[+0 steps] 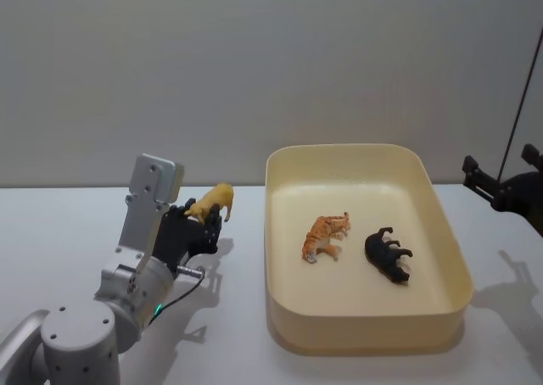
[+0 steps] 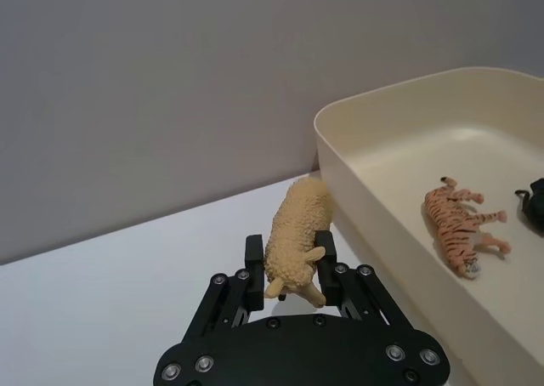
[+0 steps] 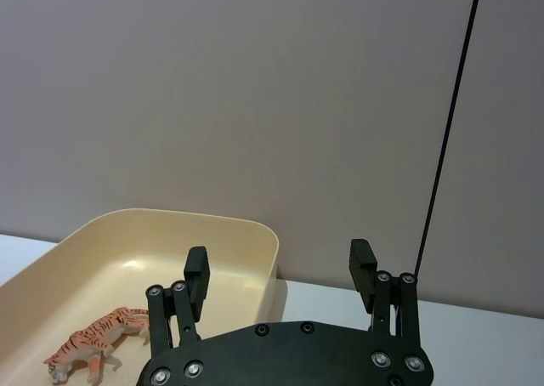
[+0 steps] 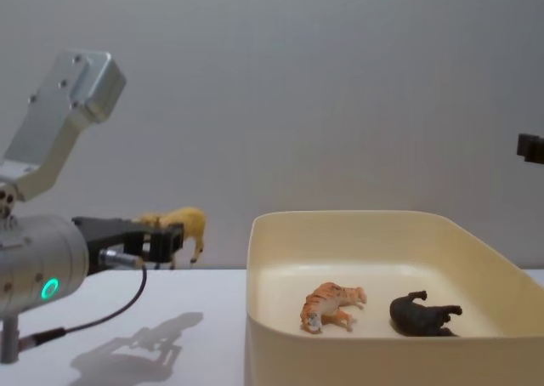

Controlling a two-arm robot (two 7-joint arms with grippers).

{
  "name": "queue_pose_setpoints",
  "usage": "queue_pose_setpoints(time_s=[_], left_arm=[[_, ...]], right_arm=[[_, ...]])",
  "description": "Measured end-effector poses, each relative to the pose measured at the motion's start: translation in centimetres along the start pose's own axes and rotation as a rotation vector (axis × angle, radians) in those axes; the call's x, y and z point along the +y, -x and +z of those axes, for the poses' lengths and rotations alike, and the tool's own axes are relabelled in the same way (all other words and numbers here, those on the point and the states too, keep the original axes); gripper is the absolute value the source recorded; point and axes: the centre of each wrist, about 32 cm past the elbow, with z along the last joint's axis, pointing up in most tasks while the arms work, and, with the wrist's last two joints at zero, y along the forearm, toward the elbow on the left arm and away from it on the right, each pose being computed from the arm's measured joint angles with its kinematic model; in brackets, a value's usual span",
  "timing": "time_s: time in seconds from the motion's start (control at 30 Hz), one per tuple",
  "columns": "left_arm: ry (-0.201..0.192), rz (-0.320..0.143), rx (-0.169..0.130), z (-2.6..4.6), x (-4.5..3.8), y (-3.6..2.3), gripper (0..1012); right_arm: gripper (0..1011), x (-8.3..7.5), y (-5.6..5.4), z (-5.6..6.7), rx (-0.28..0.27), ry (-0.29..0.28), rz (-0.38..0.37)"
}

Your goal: Pick up the toy alternately with two hands and place it into the central storage box.

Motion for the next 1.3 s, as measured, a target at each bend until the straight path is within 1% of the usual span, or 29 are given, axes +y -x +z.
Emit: queue_pose_setpoints(time_s=[0.1,0.23,0.33,0.37,0.4,0.43,0.53,0.57,0.63,0.67,0.7,0.73,0.83,0.87,0.93,0.97,1.03,1.1,1.17,1.2,1.23,1.3], left_arm=[[0.019,-0.013,0.003,0.35,-0.12,0.09,331],[0.046,-0.049,0.003,0.96,-0.4,0.19,331],[0.058,-0.073,0.0,1.31,-0.62,0.24,331],[0.065,-0.091,-0.003,1.5,-0.78,0.25,331],[0.068,-0.096,-0.004,1.59,-0.87,0.26,331],[0.076,-0.116,-0.007,1.86,-1.12,0.29,331],[0.087,-0.142,-0.013,2.21,-1.52,0.32,331],[0.095,-0.16,-0.017,2.44,-1.83,0.36,331],[0.104,-0.181,-0.023,2.74,-2.26,0.41,331],[0.113,-0.202,-0.029,2.99,-2.65,0.48,331],[0.116,-0.211,-0.031,3.13,-2.87,0.52,331],[0.122,-0.227,-0.037,3.36,-3.28,0.59,331],[0.129,-0.249,-0.048,3.72,-3.93,0.73,331],[0.133,-0.266,-0.054,3.98,-4.33,0.84,331],[0.132,-0.277,-0.06,4.05,-4.63,0.9,331],[0.133,-0.29,-0.066,4.22,-5.0,0.98,331],[0.133,-0.299,-0.071,4.33,-5.28,1.05,352],[0.134,-0.313,-0.078,4.53,-5.65,1.15,421],[0.135,-0.321,-0.082,4.63,-5.86,1.23,447],[0.135,-0.328,-0.085,4.71,-6.04,1.28,515],[0.135,-0.331,-0.086,4.75,-6.12,1.31,532],[0.136,-0.339,-0.09,4.88,-6.35,1.37,613]], right_arm=[[1001,0.0,0.0,0.0,0.0,0.0,0.0],[1001,0.0,0.0,0.0,0.0,0.0,0.0],[1001,0.0,0.0,0.0,0.0,0.0,0.0],[1001,0.0,0.0,0.0,0.0,0.0,0.0],[1001,0.0,0.0,0.0,0.0,0.0,0.0],[1001,0.0,0.0,0.0,0.0,0.0,0.0],[1001,0.0,0.0,0.0,0.0,0.0,0.0],[1001,0.0,0.0,0.0,0.0,0.0,0.0],[1001,0.0,0.0,0.0,0.0,0.0,0.0],[1001,0.0,0.0,0.0,0.0,0.0,0.0],[1001,0.0,0.0,0.0,0.0,0.0,0.0],[1001,0.0,0.0,0.0,0.0,0.0,0.0],[1001,0.0,0.0,0.0,0.0,0.0,0.0],[1001,0.0,0.0,0.0,0.0,0.0,0.0],[1001,0.0,0.0,0.0,0.0,0.0,0.0],[1001,0.0,0.0,0.0,0.0,0.0,0.0],[1001,0.0,0.0,0.0,0.0,0.0,0.0],[1001,0.0,0.0,0.0,0.0,0.0,0.0],[1001,0.0,0.0,0.0,0.0,0.0,0.0],[1001,0.0,0.0,0.0,0.0,0.0,0.0],[1001,0.0,0.0,0.0,0.0,0.0,0.0],[1001,0.0,0.0,0.0,0.0,0.0,0.0]])
